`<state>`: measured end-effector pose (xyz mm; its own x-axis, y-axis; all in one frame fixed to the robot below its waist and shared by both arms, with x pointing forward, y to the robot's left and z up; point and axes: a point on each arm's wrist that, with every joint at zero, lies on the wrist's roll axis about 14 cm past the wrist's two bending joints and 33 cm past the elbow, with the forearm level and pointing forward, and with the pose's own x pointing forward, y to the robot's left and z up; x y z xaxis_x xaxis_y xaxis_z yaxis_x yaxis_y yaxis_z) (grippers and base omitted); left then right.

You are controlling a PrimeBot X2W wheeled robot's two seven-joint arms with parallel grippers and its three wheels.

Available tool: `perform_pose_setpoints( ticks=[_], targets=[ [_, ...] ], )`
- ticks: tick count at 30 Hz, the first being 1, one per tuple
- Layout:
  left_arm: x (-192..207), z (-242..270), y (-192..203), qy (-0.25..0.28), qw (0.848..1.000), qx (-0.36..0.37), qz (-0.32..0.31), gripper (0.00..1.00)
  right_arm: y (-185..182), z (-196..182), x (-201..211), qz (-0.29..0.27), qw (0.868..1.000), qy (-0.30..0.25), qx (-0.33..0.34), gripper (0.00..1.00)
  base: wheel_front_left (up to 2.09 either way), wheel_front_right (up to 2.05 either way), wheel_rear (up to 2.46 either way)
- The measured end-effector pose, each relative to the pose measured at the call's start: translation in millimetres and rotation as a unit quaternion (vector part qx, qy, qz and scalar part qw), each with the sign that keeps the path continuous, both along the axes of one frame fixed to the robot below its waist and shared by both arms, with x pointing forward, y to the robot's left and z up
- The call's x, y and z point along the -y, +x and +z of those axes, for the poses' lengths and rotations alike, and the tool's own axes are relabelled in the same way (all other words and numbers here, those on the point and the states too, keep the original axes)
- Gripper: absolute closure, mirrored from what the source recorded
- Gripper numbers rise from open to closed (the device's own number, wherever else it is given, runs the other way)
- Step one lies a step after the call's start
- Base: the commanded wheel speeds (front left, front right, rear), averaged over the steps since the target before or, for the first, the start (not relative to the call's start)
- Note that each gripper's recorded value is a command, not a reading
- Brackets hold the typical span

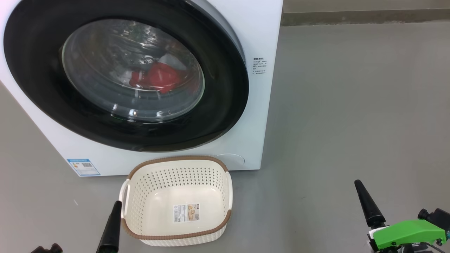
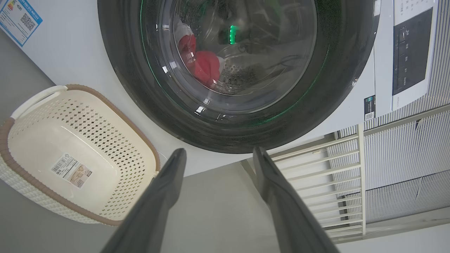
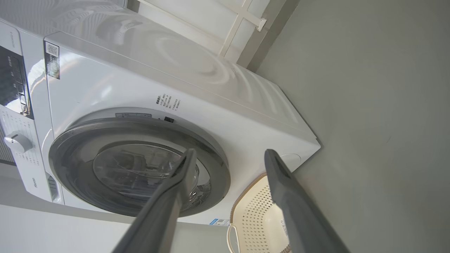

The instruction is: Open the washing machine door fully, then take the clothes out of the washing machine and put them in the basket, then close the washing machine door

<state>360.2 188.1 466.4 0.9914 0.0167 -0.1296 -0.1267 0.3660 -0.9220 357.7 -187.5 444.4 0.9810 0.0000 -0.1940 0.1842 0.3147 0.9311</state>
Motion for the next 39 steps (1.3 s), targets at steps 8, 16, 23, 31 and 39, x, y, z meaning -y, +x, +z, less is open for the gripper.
perform_pose_setpoints(
  ticks=[8,16,23,31,39],
  targets=[
    [3,-1,-3,0.06,0.998,-0.002,-0.01,0.0,1,1,-4,0.016,0.999,-0.05,0.003,0.0,0.0,0.0,0.0],
    [4,7,-2,0.112,0.994,0.01,-0.013,0.0,1,4,-2,0.022,0.995,-0.101,0.01,0.0,0.0,0.0,0.0],
    [4,7,-5,0.156,0.988,0.012,-0.016,0.0,1,6,-5,0.035,0.989,-0.141,0.016,0.0,0.0,0.0,0.0],
    [4,15,-4,0.198,0.98,0.025,-0.017,0.0,2,10,-5,0.041,0.983,-0.178,0.024,0.0,0.0,0.0,0.0],
    [4,19,-5,0.24,0.97,0.035,-0.017,0.0,3,14,-6,0.05,0.973,-0.223,0.036,0.0,0.0,0.0,0.0]
  ],
)
